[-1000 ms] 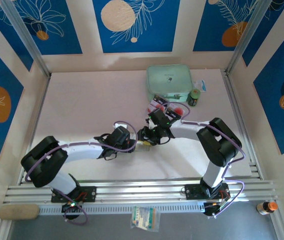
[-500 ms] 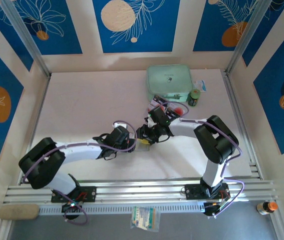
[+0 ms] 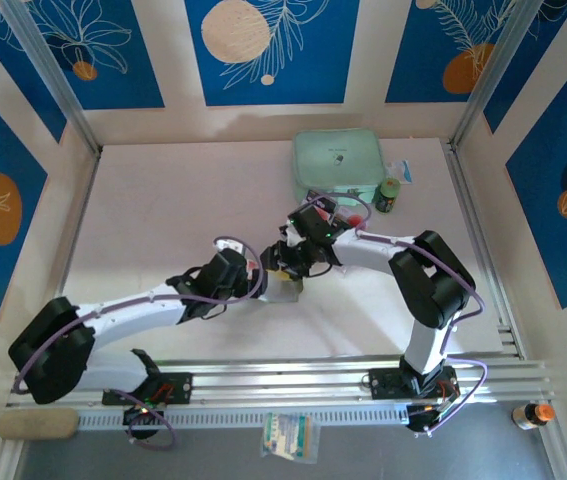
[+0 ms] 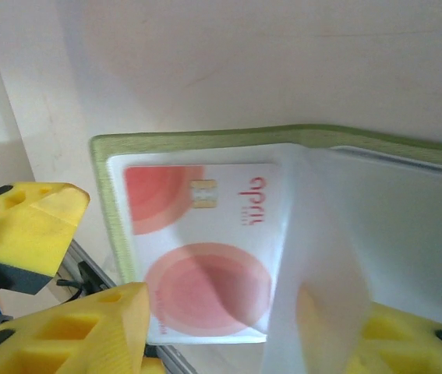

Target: Put the credit cards into the card holder

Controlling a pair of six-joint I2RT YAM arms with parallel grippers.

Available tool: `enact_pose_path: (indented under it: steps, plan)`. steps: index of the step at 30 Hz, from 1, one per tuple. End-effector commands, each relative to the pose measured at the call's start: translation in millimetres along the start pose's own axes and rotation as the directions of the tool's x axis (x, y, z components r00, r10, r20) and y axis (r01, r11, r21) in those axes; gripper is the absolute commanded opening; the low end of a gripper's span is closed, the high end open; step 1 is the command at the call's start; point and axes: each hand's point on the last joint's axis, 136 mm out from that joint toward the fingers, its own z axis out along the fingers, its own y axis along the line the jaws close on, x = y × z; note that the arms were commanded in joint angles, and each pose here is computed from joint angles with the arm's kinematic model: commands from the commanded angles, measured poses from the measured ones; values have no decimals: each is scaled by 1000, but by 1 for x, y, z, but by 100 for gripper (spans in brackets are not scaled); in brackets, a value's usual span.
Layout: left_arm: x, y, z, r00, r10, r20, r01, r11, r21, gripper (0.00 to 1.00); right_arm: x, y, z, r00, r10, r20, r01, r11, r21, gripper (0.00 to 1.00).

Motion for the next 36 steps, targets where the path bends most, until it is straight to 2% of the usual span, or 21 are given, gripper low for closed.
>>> enact_pose_path:
  steps: [1, 4, 8, 20, 36]
  plan:
    - [5, 21, -7, 1000, -14, 1, 14, 998, -60, 98, 5, 15, 0, 999, -27, -29, 27, 1000, -6, 54]
    - [5, 30, -12, 999, -31, 16, 32, 997, -72, 98, 3, 22, 4, 999, -37, -37, 37, 999, -4, 60]
    - [6, 39, -17, 998, -48, 28, 50, 995, -80, 98, 0, 29, 14, 998, -42, -53, 42, 999, 0, 61]
    - [14, 50, -17, 998, -64, 18, 66, 994, -90, 98, -6, 33, 41, 995, -26, -99, 28, 1000, 12, 62]
    - [26, 42, 8, 998, -35, -57, 31, 997, -71, 98, -4, 30, 49, 994, 14, -108, -15, 1000, -12, 62]
